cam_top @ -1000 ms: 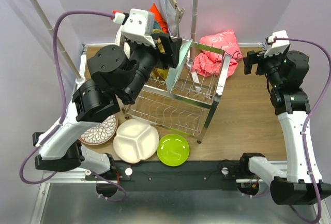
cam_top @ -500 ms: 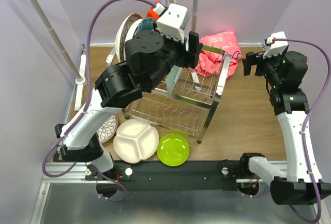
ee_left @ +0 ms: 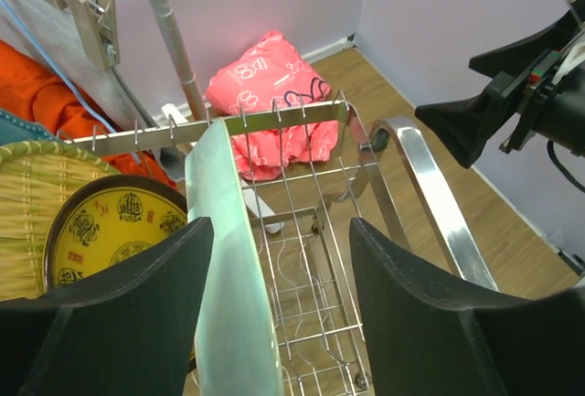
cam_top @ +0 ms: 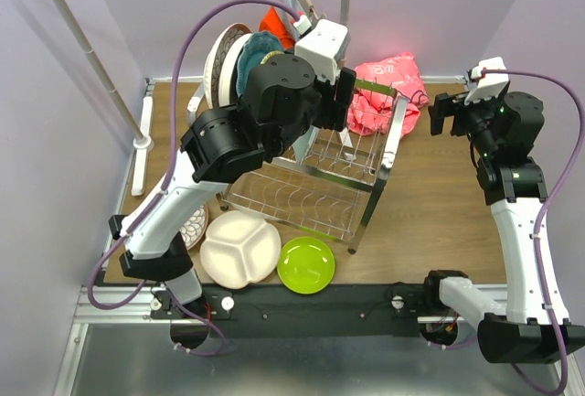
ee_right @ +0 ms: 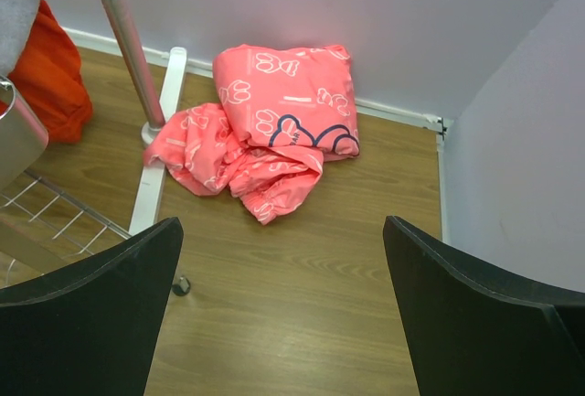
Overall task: Load the plates into the dish rack
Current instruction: Insert the plate into the dish rack
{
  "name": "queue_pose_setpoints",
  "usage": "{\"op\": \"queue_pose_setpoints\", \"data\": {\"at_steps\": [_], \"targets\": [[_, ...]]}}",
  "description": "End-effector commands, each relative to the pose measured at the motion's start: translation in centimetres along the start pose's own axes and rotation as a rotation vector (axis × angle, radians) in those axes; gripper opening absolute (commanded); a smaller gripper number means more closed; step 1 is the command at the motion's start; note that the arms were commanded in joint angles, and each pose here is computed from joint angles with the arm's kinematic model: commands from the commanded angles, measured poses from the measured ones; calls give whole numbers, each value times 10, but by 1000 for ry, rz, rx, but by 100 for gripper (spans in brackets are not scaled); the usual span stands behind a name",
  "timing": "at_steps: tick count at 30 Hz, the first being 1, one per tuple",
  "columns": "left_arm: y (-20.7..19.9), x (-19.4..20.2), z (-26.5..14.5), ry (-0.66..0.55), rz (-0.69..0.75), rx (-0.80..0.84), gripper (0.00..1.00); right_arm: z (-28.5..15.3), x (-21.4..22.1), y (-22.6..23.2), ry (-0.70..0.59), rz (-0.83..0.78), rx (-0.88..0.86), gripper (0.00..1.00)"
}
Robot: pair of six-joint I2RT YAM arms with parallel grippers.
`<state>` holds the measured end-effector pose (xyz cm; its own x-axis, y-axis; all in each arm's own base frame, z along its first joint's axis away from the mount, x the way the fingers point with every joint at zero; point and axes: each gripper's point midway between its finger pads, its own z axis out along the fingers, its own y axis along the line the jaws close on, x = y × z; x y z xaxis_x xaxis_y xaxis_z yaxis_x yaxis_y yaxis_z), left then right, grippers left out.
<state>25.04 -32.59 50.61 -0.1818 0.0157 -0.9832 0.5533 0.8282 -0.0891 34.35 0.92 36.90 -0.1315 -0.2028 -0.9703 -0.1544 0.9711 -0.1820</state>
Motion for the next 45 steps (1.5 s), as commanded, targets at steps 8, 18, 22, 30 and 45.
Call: {"op": "queue_pose_setpoints", "data": {"at_steps": [8,18,22,30,45], "targets": [[23,18,3,75,18,-108,53,-2,5,6,11,3,-27,100],[44,20,0,84,-8,-189,52,0,5,7,12,5,-31,100],[51,19,-2,83,-17,-214,52,0,5,6,12,7,-29,100],[61,21,-2,88,-35,-244,52,0,3,7,10,6,-33,100],[49,-13,-6,-22,-79,-143,61,1,2,8,6,8,-43,100]]}}
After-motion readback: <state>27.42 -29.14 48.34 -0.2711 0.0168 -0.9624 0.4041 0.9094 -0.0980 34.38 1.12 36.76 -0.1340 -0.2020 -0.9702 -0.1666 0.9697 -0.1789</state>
